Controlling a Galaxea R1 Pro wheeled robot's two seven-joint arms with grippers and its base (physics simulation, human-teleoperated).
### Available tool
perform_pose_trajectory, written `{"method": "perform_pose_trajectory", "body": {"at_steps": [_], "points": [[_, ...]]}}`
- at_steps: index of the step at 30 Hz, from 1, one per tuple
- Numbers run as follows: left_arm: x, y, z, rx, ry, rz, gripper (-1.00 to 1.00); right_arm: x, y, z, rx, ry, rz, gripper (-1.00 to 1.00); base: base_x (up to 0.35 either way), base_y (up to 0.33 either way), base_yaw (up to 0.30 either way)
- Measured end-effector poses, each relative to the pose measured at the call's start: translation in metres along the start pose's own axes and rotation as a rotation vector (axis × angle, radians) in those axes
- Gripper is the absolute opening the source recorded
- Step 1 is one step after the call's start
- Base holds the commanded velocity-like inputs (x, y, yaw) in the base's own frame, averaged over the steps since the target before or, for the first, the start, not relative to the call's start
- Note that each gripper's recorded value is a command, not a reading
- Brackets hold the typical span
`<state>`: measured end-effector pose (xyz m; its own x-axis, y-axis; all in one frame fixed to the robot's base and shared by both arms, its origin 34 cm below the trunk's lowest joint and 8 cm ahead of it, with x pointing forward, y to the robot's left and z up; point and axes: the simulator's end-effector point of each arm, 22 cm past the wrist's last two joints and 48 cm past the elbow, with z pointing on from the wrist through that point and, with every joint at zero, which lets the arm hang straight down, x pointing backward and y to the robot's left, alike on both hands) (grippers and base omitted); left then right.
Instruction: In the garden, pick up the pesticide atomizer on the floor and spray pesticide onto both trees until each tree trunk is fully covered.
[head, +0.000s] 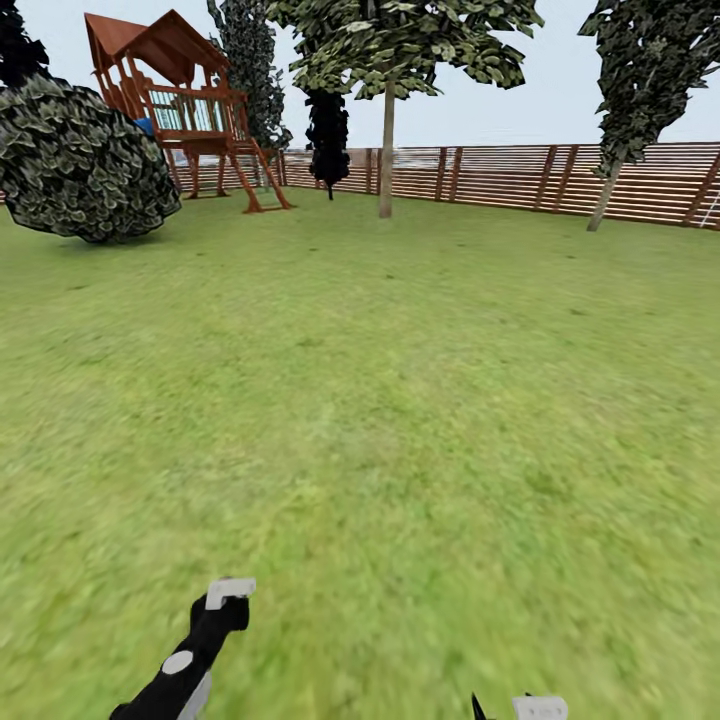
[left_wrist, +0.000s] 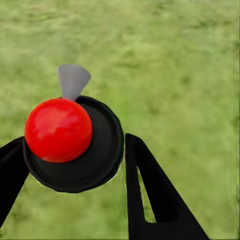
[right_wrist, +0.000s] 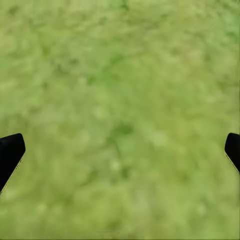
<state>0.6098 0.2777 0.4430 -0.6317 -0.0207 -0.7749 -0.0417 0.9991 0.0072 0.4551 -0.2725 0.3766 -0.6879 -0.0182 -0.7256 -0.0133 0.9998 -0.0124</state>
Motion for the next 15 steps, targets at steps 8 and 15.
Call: {"method": "perform_pose_trajectory", "body": {"at_steps": [8,15], "points": [[-0.165,-0.012,-0.007,0.017,-0.32,-0.012,-1.0,0.0,0.0,0.0,0.0,0.0,-0.001,1.0,0.34,0.0,0.0],[-0.153,-0.022,-0.005,0.034,-0.292,-0.001,-1.0,0.0,-0.001,0.0,0.002,-0.001,-0.003,1.0,0.34,0.0,0.0]]}}
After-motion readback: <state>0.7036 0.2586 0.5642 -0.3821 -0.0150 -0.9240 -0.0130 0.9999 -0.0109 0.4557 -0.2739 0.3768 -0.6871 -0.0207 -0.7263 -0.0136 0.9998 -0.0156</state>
